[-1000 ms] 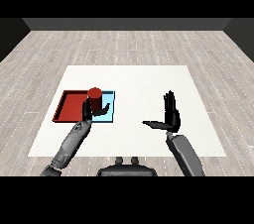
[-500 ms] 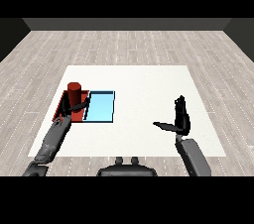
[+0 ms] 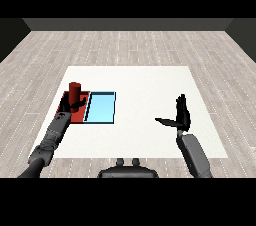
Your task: Pick the red can and put it in the red box
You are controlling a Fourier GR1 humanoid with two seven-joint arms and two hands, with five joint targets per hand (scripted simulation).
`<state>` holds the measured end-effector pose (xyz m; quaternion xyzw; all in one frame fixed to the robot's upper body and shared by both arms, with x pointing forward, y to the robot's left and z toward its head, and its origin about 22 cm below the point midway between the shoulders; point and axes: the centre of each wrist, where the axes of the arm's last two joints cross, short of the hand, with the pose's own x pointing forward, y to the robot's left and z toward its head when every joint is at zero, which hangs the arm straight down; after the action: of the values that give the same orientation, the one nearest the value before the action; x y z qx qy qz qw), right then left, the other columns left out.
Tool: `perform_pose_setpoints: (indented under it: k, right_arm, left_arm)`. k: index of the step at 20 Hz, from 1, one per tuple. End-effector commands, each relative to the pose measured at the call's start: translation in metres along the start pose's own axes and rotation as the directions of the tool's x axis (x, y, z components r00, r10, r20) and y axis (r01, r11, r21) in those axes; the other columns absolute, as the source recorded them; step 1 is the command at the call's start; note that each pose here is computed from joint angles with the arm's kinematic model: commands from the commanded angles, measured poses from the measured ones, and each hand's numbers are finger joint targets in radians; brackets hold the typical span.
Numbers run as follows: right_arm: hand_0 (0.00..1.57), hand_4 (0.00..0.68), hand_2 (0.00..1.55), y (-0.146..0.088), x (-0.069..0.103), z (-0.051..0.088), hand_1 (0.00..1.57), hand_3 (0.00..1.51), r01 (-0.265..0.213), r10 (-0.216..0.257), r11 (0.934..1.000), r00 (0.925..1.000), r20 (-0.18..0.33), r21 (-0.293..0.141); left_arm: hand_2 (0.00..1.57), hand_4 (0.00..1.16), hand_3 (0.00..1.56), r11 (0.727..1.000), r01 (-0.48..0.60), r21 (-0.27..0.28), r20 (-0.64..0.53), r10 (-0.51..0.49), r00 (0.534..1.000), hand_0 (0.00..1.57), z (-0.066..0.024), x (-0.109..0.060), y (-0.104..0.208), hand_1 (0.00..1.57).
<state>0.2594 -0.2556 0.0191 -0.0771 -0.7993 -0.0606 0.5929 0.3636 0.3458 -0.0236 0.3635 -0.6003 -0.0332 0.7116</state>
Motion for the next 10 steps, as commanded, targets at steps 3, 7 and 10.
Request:
perform_pose_setpoints:
  k: [3, 7, 10]
  right_arm:
    - [0.00, 0.000, 0.00, 0.006, -0.016, -0.002, 0.00, 0.00, 0.005, -0.005, 0.9999, 0.9997, -0.023, -0.015]
    - [0.00, 0.000, 0.00, -0.004, -0.016, -0.016, 0.00, 0.00, 0.007, -0.007, 0.9999, 0.9999, -0.010, -0.012]
    - [0.00, 0.000, 0.00, 0.000, -0.026, -0.020, 0.00, 0.00, 0.010, -0.010, 0.9998, 0.9999, -0.005, -0.015]
  left_arm:
    - [0.72, 0.74, 0.49, 0.992, 0.127, -0.027, -0.227, -0.129, 0.965, 0.69, 0.0123, -0.029, -0.016, 0.69]
    - [0.80, 0.79, 0.49, 0.989, 0.139, -0.042, -0.335, -0.145, 0.931, 0.83, 0.0281, -0.062, -0.007, 0.83]
    - [0.88, 0.68, 0.34, 0.995, 0.103, 0.009, -0.407, -0.091, 0.909, 0.89, 0.0223, -0.056, -0.004, 0.89]
